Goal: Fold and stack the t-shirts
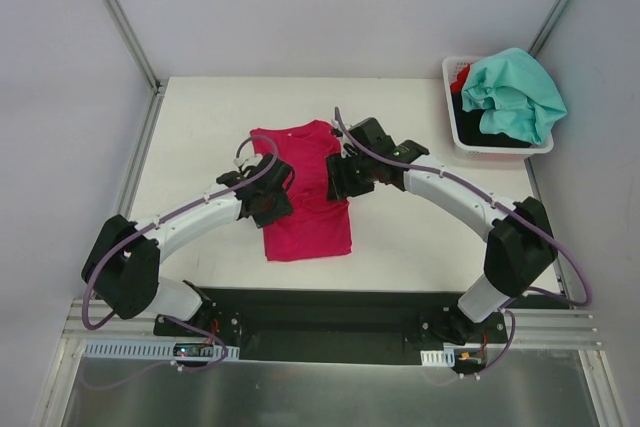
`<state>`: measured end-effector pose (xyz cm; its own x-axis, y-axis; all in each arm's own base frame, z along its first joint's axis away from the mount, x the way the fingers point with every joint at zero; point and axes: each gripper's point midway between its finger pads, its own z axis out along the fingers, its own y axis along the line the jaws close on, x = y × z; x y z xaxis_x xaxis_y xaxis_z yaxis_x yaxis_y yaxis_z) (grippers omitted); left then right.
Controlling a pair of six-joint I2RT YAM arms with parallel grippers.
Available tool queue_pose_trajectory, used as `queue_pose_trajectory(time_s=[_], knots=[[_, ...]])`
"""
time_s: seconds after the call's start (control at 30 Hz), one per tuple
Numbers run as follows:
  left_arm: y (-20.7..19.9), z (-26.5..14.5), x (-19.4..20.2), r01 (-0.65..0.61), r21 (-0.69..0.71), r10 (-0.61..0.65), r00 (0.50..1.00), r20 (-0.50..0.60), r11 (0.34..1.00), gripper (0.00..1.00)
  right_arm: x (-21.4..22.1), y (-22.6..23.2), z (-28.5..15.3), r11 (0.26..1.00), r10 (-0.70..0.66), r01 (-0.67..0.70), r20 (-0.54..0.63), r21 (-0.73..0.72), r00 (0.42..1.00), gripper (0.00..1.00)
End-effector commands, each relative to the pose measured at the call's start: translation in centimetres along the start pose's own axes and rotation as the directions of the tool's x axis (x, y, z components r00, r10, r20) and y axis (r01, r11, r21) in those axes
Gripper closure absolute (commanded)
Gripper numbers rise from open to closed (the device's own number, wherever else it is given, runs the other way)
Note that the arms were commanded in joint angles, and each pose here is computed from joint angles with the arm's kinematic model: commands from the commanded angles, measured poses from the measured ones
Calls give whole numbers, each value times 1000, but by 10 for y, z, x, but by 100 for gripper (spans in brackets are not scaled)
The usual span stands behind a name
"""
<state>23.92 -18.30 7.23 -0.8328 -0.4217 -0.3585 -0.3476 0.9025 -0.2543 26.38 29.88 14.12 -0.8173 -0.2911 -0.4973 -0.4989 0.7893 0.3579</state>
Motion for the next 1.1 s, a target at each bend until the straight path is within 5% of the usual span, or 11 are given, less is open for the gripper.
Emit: queue_pose_trajectory(time_s=[0.0,1.07], knots=[[-7,5,-1,38,19,-38,999,11,999,53,-4,0,-15,1000,-1,1,34,7,999,45],[2,33,-5,124,-44,-121,990,69,991,53,3,-1,-16,1000,-9,10,36,-28,999,46]])
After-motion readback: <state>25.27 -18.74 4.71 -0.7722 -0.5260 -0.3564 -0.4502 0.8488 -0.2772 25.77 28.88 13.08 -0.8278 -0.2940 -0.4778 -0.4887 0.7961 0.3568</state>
